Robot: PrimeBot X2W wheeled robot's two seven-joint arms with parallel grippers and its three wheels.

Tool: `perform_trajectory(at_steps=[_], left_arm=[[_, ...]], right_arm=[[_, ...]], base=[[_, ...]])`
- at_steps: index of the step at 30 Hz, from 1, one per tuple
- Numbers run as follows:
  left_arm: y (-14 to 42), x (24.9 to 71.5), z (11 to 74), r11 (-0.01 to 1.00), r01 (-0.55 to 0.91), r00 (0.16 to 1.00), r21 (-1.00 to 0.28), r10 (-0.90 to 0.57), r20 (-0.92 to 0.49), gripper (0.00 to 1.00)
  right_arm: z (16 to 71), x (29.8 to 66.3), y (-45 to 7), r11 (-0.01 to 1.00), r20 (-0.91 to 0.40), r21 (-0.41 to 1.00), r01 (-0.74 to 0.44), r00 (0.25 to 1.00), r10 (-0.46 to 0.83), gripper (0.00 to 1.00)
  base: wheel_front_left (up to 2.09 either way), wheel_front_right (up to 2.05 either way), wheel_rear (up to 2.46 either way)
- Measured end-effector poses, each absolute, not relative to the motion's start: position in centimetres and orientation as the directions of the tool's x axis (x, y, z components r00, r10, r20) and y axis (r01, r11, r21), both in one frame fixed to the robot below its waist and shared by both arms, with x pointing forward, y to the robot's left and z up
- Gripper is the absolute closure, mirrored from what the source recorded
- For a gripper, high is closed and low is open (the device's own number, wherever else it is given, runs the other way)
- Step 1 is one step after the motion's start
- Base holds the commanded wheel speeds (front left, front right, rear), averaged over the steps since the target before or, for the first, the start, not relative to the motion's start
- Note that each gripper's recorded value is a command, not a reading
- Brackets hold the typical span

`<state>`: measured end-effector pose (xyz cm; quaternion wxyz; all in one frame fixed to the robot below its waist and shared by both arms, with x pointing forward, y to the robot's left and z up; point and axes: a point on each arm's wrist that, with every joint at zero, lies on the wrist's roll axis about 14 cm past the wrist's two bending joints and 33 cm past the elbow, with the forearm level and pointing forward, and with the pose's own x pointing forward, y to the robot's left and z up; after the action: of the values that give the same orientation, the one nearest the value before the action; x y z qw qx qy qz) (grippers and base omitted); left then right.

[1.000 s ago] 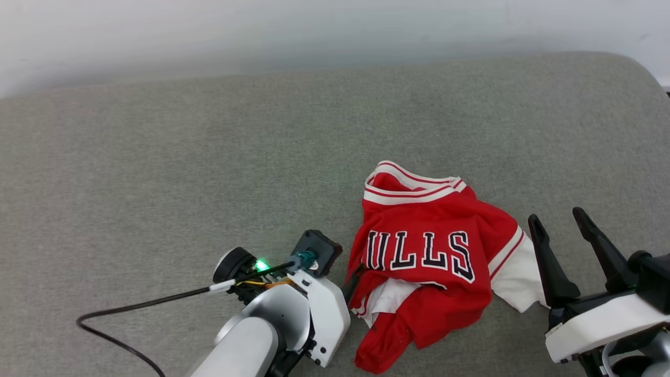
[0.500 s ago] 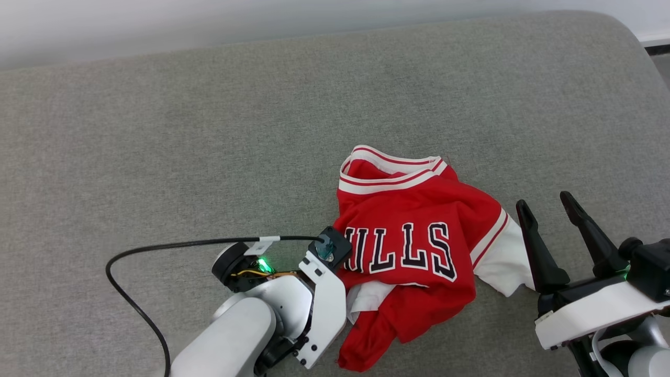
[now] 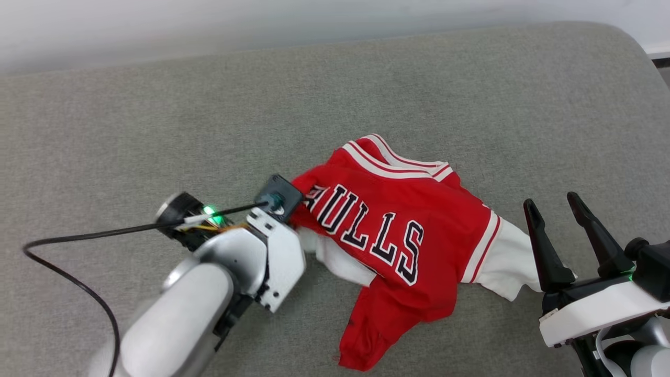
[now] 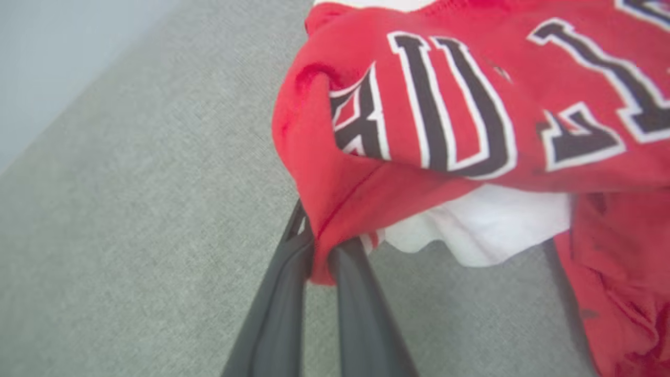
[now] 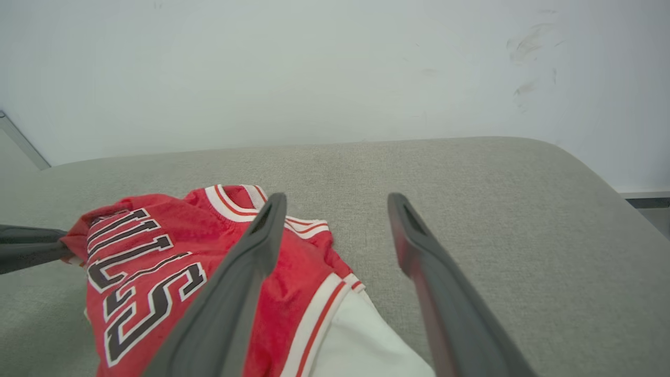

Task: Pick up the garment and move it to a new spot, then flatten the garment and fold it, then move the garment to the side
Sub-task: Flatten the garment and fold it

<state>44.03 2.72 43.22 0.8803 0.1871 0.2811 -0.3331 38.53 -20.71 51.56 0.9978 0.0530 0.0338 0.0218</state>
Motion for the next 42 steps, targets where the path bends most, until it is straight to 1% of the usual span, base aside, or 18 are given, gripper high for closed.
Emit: perform_trajectory(at_steps=[3, 5, 7, 9, 12, 15, 18, 19, 20, 21, 22, 25, 30, 35, 42], left_arm=[[4.4, 45.8, 46.0, 0.757, 0.622, 0.717, 0.201, -0.448, -0.534, 1.0], [6.4, 46.9, 47.3, 0.792, 0.562, 0.774, 0.241, -0.399, -0.492, 1.0], [8.4, 47.5, 48.4, 0.825, 0.5, 0.817, 0.262, -0.348, -0.46, 1.0], [10.5, 47.4, 48.2, 0.857, 0.443, 0.838, 0.263, -0.292, -0.461, 1.0], [13.7, 46.0, 46.0, 0.898, 0.372, 0.831, 0.235, -0.209, -0.516, 1.0], [14.9, 43.6, 42.7, 0.935, 0.321, 0.789, 0.149, -0.177, -0.589, 1.0], [15.0, 40.8, 39.4, 0.963, 0.266, 0.735, 0.042, -0.175, -0.655, 1.0], [14.8, 40.2, 38.7, 0.968, 0.25, 0.726, 0.012, -0.179, -0.664, 0.67], [14.7, 40.0, 38.3, 0.973, 0.232, 0.728, -0.01, -0.18, -0.662, 0.67], [14.5, 40.0, 38.3, 0.976, 0.214, 0.737, -0.03, -0.181, -0.651, 0.12], [14.5, 40.1, 38.3, 0.98, 0.197, 0.751, -0.04, -0.177, -0.636, 0.0], [14.7, 40.2, 38.9, 0.988, 0.147, 0.802, -0.057, -0.152, -0.578, 0.0], [15.1, 40.5, 41.6, 0.993, 0.095, 0.89, -0.073, -0.118, -0.44, 0.0], [14.8, 39.8, 44.5, 0.991, 0.097, 0.93, -0.091, -0.123, -0.345, 0.0], [15.7, 39.9, 48.7, 0.993, 0.105, 0.965, -0.05, -0.114, -0.237, 0.0]], right_arm=[[51.7, 38.8, -20.3, 0.992, -0.059, 0.114, -0.053, 0.996, 0.06, 0.0], [51.7, 38.9, -19.9, 0.991, -0.058, 0.117, -0.064, 0.996, 0.071, 0.0], [51.8, 39.1, -19.7, 0.99, -0.055, 0.119, -0.071, 0.995, 0.078, 0.0], [51.8, 39.2, -19.6, 0.99, -0.055, 0.119, -0.075, 0.995, 0.082, 0.0], [51.6, 39.5, -19.2, 0.989, -0.059, 0.121, -0.085, 0.994, 0.093, 0.0], [51.5, 39.7, -19.0, 0.988, -0.062, 0.12, -0.093, 0.993, 0.1, 0.0], [51.7, 40.0, -18.9, 0.988, -0.056, 0.117, -0.101, 0.993, 0.108, 0.0], [51.8, 40.1, -18.8, 0.988, -0.053, 0.115, -0.104, 0.992, 0.11, 0.0], [51.9, 40.2, -18.8, 0.988, -0.051, 0.114, -0.105, 0.993, 0.111, 0.0], [52.0, 40.3, -18.8, 0.988, -0.047, 0.113, -0.107, 0.992, 0.113, 0.0], [52.2, 40.3, -18.8, 0.988, -0.042, 0.111, -0.109, 0.993, 0.114, 0.0], [52.7, 40.2, -18.9, 0.989, -0.031, 0.104, -0.109, 0.993, 0.113, 0.0], [53.7, 39.4, -18.7, 0.989, -0.013, 0.097, -0.113, 0.993, 0.115, 0.0], [54.8, 38.6, -18.5, 0.989, 0.008, 0.093, -0.118, 0.993, 0.118, 0.0], [55.7, 38.4, -17.9, 0.987, 0.027, 0.091, -0.135, 0.991, 0.133, 0.0]], base=[[0.0, 0.0, 0.0], [0.0, 0.0, 0.0], [0.0, 0.0, 0.0], [0.0, 0.0, 0.0], [0.0, 0.0, 0.0], [0.0, 0.0, 0.0], [0.0, 0.0, 0.0], [0.0, 0.0, 0.0], [0.0, 0.0, 0.0], [0.0, 0.0, 0.0], [0.0, 0.0, 0.0], [0.0, 0.0, 0.0], [0.0, 0.0, 0.0], [0.0, 0.0, 0.0], [0.0, 0.0, 0.0]])
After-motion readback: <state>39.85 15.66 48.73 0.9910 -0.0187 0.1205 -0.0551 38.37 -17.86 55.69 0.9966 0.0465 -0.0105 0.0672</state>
